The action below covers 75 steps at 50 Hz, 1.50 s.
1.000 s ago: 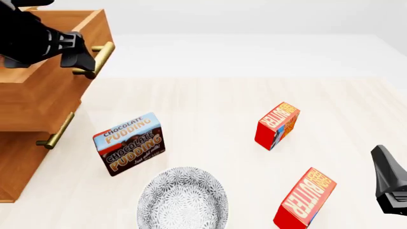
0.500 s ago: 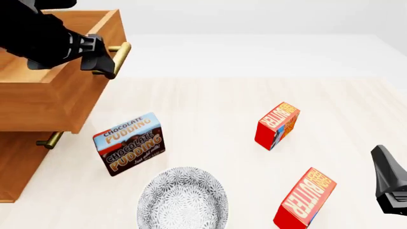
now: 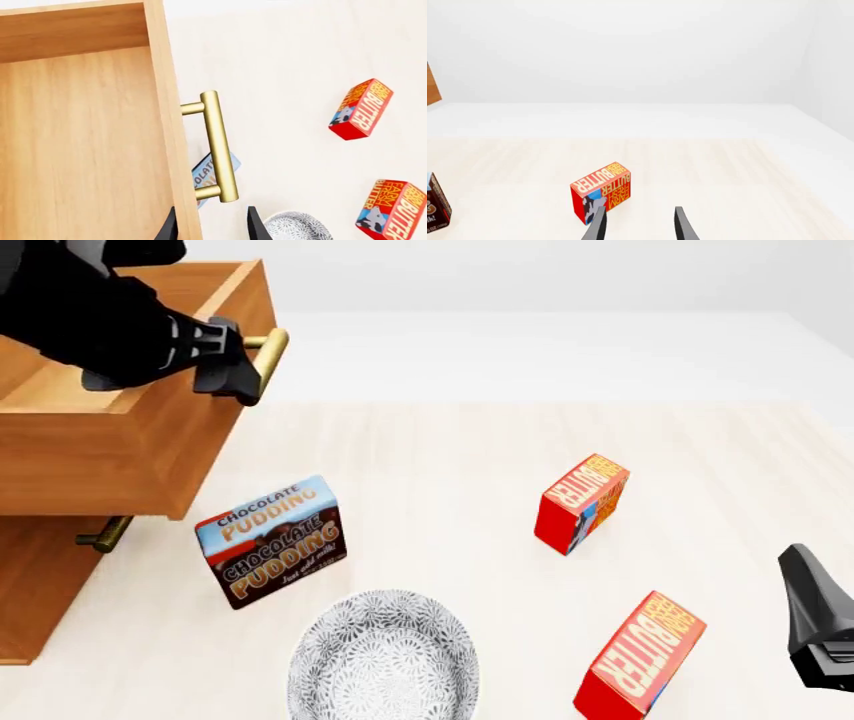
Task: Put the butter at the front in the top drawer of the cabinet and close it.
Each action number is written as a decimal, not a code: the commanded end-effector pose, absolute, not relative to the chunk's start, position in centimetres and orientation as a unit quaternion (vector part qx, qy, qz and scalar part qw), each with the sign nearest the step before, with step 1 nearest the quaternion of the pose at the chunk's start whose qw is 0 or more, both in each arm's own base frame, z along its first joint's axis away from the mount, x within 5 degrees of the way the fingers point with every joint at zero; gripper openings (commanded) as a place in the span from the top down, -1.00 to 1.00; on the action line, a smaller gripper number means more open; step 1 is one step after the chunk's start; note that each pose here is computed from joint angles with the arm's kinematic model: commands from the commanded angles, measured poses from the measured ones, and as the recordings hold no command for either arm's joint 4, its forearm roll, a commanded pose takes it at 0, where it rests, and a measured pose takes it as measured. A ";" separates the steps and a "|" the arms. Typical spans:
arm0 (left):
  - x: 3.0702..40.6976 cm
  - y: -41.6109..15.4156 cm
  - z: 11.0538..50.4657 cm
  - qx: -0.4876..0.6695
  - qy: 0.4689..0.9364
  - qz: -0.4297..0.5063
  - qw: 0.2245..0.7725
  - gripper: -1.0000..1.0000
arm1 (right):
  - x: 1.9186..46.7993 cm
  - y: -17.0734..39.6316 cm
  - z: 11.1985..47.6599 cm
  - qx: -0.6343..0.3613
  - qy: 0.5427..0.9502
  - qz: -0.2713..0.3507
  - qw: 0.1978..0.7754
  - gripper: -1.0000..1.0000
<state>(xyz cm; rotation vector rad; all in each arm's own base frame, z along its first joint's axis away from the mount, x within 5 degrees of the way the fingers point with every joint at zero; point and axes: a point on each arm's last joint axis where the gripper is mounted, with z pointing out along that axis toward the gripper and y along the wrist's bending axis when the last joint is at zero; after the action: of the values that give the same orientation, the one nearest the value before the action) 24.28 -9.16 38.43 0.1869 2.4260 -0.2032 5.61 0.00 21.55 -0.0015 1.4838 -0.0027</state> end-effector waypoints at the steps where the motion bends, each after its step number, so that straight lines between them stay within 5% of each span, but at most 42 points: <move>1: 23.5 -12.1 38.6 0.119 0.924 -0.123 0.341 -1.00 | 5.6 0.0 21.5 0.000 0.676 -0.001 0.737 -1.00; 49: 21.7 -8.7 46.6 0.157 0.903 -0.083 0.392 -1.00 | 5.6 0.0 21.5 0.000 0.676 -0.001 0.737 -1.00; 75: 20.7 -10.5 47.1 0.244 0.870 -0.084 0.420 -1.00 | 5.6 0.0 21.5 0.000 0.676 -0.001 0.737 -1.00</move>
<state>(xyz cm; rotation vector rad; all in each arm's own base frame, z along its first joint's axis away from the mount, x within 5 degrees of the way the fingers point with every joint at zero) 21.09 -9.75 46.77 0.5312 2.2353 -0.2064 5.61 0.00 21.55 -0.0016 1.4838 -0.0027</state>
